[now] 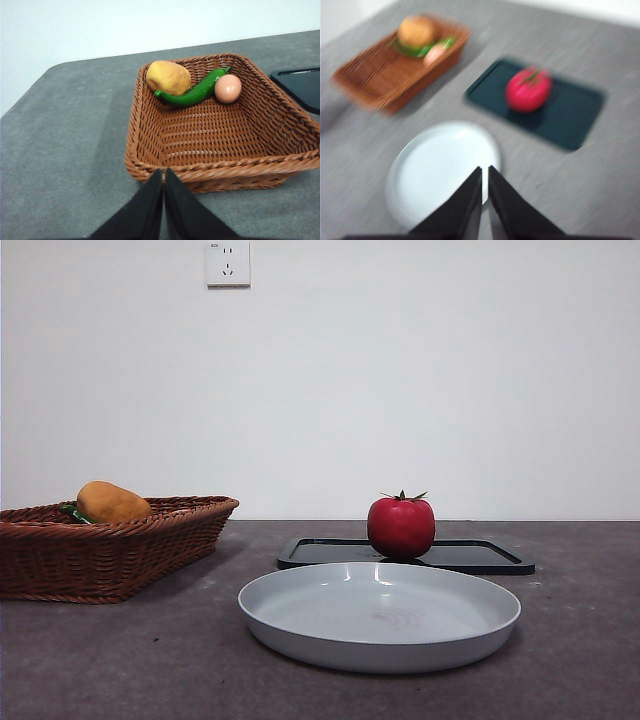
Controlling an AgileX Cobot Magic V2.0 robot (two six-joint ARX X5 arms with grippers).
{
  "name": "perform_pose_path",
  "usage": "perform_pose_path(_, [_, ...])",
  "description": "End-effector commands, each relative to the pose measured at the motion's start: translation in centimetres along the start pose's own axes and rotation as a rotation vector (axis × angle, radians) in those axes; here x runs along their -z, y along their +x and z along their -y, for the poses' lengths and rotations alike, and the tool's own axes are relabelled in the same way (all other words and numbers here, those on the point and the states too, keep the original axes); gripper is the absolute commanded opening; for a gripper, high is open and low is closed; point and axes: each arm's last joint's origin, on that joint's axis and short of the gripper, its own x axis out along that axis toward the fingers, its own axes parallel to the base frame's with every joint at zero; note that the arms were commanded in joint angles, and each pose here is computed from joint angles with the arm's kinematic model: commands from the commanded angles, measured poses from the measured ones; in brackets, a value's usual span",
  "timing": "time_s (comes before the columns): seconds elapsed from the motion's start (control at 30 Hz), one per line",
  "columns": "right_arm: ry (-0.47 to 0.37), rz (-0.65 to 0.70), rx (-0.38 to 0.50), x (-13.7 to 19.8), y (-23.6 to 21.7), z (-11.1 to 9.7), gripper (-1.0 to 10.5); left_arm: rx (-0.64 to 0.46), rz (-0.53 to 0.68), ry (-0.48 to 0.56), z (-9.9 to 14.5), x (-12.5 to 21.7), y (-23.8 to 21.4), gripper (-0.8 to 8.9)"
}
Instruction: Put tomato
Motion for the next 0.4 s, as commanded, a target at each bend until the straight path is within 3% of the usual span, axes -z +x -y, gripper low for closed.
perform_pose_path(0.03, [-0.011, 0.085, 0.069, 1.1, 0.1, 0.8, 0.1, 0.0, -0.027, -0.012, 0.1, 0.7, 0.2, 0.07])
perform_pose_path(0.4, [-0.068, 0.411, 0.341, 8.7, 2.2, 3.2, 0.1, 0.0, -0.027, -0.012, 0.1, 0.7, 0.2, 0.07])
